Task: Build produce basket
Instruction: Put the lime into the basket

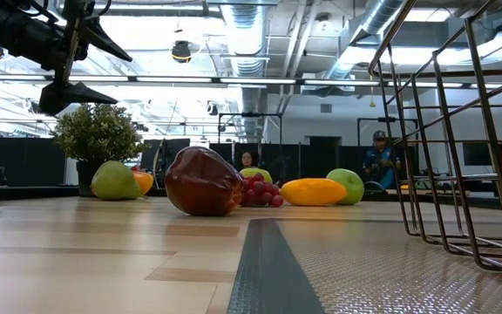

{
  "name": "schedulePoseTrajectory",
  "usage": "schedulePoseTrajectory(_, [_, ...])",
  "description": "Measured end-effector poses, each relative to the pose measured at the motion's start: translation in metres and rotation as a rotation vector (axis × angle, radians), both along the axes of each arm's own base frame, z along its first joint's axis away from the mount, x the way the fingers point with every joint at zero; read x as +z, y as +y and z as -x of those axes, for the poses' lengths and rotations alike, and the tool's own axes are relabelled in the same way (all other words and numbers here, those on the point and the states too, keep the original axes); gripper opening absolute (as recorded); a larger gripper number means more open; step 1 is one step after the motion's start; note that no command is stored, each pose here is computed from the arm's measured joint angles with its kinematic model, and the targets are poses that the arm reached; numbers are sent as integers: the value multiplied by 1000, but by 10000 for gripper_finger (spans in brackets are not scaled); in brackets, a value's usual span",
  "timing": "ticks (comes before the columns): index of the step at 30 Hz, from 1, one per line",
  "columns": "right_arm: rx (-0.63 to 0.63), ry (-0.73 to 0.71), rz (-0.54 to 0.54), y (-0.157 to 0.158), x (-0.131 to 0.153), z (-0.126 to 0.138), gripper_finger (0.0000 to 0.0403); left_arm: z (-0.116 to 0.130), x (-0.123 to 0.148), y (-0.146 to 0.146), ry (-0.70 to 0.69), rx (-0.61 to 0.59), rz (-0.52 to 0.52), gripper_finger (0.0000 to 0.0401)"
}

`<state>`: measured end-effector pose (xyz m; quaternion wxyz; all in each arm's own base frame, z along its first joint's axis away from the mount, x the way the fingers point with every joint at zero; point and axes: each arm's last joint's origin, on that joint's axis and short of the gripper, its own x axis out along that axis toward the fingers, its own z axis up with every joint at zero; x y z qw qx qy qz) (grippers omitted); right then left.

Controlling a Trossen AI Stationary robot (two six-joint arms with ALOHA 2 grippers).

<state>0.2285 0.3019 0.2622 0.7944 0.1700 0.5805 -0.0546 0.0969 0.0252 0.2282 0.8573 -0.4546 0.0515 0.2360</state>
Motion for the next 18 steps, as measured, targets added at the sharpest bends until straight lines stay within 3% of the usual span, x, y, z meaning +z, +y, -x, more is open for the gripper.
schedulePoseTrajectory(8, [33,33,28,3,-11,-3,250,0,0,0,-4,2,6,360])
schedulePoseTrajectory(18, [49,49,37,-6,-11,-12,310,0,0,0,-6,3,9,360])
